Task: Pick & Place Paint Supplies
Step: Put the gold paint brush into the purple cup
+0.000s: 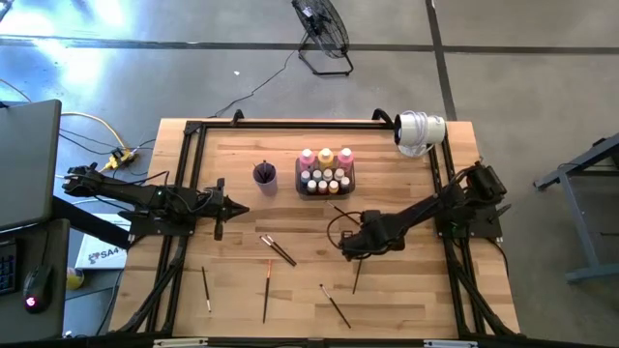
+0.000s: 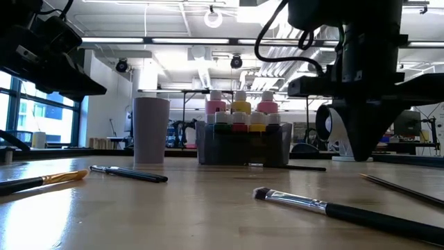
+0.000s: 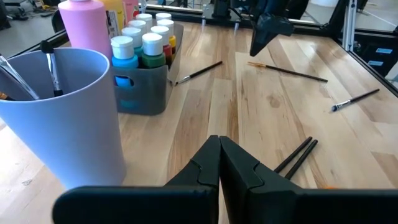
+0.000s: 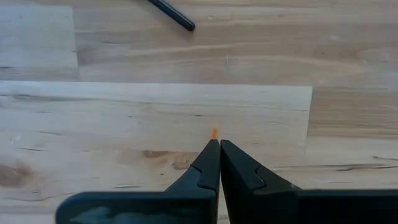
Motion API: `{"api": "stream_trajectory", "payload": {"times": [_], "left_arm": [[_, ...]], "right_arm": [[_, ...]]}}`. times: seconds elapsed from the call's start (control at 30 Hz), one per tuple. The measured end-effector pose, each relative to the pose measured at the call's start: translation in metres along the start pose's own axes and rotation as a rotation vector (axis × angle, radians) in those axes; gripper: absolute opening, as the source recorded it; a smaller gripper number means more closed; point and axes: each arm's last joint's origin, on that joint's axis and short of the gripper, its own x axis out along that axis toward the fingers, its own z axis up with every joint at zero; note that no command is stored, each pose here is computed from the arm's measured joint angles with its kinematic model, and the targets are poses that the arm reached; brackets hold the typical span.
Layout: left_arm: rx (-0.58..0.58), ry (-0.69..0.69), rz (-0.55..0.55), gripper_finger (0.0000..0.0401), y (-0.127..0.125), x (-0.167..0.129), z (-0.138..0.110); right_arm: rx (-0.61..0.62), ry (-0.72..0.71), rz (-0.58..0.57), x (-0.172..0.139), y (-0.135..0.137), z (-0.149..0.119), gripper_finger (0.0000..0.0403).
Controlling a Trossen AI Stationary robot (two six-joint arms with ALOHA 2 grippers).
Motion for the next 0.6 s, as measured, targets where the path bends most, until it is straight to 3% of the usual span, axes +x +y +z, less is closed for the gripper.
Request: {"api": "stream_trajectory", "payload": {"times": [0.6], "left_arm": [[0.0,0.001,0.0,0.0,0.0,0.0,-0.0001]], "right_arm": [[-0.007,-0.004,0.001,0.0001,0.0,0.0,0.0011]]}}
